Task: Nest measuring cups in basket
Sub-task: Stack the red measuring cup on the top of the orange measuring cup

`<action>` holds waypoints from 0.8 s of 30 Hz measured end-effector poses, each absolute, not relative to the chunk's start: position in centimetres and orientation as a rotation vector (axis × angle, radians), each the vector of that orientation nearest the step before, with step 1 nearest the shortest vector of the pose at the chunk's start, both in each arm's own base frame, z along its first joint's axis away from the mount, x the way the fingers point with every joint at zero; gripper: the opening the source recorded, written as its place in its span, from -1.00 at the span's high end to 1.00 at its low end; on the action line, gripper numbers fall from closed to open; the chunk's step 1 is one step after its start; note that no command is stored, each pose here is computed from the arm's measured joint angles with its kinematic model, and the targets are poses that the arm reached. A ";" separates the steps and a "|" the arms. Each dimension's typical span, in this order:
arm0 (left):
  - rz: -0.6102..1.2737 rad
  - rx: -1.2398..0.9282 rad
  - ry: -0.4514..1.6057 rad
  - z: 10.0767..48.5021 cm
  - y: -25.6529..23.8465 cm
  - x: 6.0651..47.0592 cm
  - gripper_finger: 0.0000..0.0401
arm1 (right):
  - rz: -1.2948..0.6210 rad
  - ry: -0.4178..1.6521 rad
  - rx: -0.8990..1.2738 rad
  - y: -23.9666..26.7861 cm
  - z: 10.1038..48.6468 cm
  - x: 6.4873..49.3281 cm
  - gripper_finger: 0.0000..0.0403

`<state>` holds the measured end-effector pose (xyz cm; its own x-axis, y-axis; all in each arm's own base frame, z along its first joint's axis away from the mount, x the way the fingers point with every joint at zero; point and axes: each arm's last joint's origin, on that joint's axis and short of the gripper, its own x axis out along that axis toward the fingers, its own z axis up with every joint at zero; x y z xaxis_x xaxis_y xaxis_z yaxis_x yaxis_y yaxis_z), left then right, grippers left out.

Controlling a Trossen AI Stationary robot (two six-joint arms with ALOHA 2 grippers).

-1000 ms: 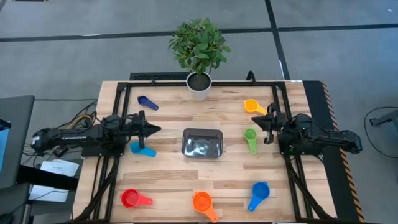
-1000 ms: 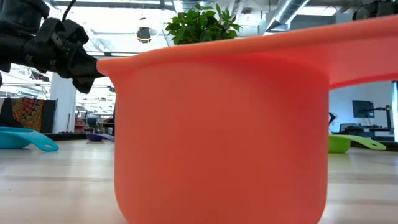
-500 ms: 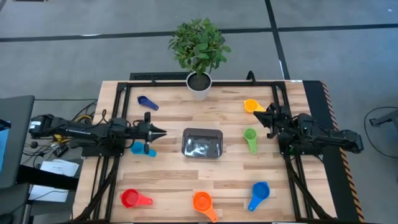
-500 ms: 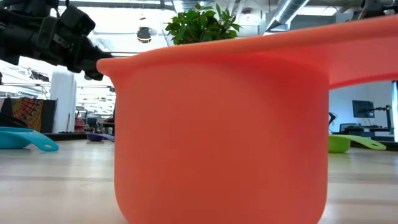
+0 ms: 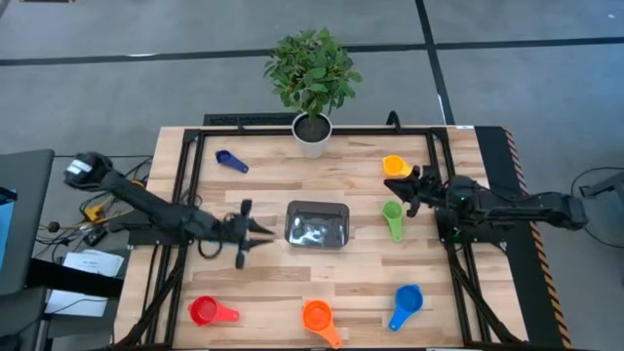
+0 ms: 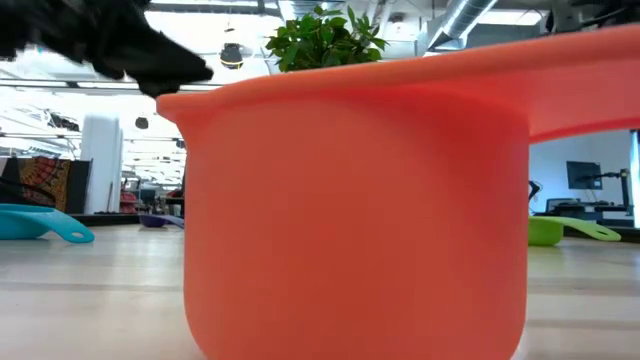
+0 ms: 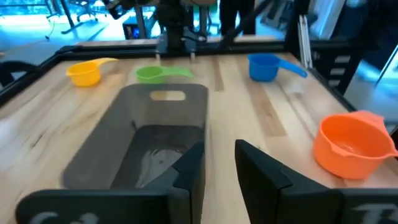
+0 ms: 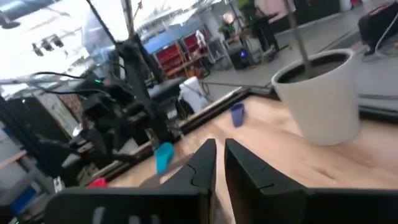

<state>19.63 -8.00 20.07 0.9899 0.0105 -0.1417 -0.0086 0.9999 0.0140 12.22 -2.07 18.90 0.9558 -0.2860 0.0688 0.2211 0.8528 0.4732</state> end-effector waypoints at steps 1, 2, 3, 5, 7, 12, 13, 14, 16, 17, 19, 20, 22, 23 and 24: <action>0.020 0.032 0.162 20.3 -8.9 20.1 0.62 | -0.254 -0.143 0.481 -2.0 19.0 12.4 0.70; 0.037 0.045 0.181 20.6 -9.8 20.6 0.61 | -0.239 -0.154 0.482 -1.8 19.1 12.7 0.70; 0.053 0.052 0.198 20.9 -10.7 21.2 0.60 | -0.221 -0.169 0.482 -1.7 19.2 12.9 0.70; 0.086 0.048 0.225 21.2 -12.3 22.3 0.57 | -0.177 -0.209 0.477 -1.3 19.7 13.3 0.70; 0.116 0.042 0.249 21.2 -13.8 23.5 0.53 | -0.127 -0.223 0.447 -0.8 20.0 13.7 0.70; 0.215 -0.010 0.350 20.5 -16.8 26.2 0.40 | -0.064 -0.176 0.414 0.2 21.8 15.2 0.70; 0.229 -0.032 0.386 20.6 -17.2 26.6 0.37 | -0.054 -0.162 0.415 0.4 22.1 15.5 0.70; 0.248 -0.056 0.426 20.8 -17.6 26.9 0.36 | -0.044 -0.142 0.417 0.6 22.4 15.7 0.70; 0.276 -0.117 0.527 21.6 -18.3 27.3 0.33 | -0.027 -0.096 0.418 1.1 22.9 16.2 0.70; 0.285 -0.149 0.591 22.1 -18.6 27.3 0.33 | -0.020 -0.069 0.415 1.3 23.0 16.3 0.70; 0.290 -0.211 0.758 23.1 -19.0 27.0 0.33 | -0.020 -0.017 0.412 1.8 23.0 16.6 0.70; 0.289 -0.238 0.853 23.5 -19.2 26.7 0.33 | -0.023 0.008 0.409 2.0 22.9 16.6 0.70; 0.287 -0.274 1.032 24.3 -19.5 25.7 0.35 | -0.032 0.038 0.402 2.4 22.6 16.6 0.70; 0.276 -0.283 1.105 24.6 -19.8 25.0 0.36 | -0.035 0.055 0.398 2.6 22.4 16.6 0.70; 0.265 -0.282 1.166 24.9 -20.1 24.4 0.37 | -0.034 0.070 0.394 2.7 22.3 16.6 0.70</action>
<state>24.39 -20.12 24.86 0.3708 0.0582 -0.9269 -0.3479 0.9341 -0.0805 16.59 2.72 22.25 0.9970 -0.0194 -0.0751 0.0468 0.9227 0.3827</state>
